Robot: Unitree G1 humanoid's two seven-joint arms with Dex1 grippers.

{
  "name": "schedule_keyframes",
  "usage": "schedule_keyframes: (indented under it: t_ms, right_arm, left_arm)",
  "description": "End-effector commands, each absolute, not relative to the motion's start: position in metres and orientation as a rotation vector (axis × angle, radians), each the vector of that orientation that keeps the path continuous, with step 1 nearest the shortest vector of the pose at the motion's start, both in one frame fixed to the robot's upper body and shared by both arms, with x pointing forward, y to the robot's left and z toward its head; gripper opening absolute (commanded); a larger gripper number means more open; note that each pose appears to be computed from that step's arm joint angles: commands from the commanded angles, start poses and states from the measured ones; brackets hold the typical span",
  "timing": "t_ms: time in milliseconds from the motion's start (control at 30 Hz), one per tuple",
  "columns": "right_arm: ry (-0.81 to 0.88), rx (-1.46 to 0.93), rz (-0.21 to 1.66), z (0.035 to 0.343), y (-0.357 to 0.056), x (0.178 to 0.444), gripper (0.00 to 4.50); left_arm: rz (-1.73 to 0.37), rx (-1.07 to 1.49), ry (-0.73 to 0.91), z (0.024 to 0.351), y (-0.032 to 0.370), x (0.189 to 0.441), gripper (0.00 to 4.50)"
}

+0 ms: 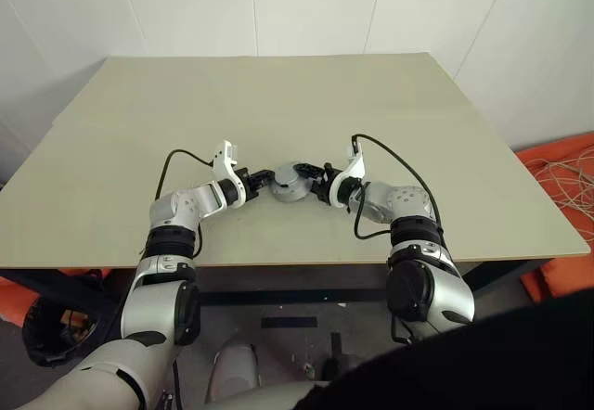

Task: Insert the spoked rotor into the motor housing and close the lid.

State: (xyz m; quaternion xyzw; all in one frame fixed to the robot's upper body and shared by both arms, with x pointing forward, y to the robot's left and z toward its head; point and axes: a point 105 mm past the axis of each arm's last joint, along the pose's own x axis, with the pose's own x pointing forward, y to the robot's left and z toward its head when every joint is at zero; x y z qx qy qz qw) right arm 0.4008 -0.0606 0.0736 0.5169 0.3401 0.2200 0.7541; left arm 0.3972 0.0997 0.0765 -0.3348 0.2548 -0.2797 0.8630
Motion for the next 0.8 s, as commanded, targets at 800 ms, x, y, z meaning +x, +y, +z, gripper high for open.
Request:
schedule_keyframes:
  t_ms: [800]
  right_arm:
    - [0.427, 1.271, 0.667, 0.187, -0.062, 0.426, 2.05]
  left_arm:
    - [-0.654, -1.018, 0.332, 0.124, 0.107, 0.406, 0.00]
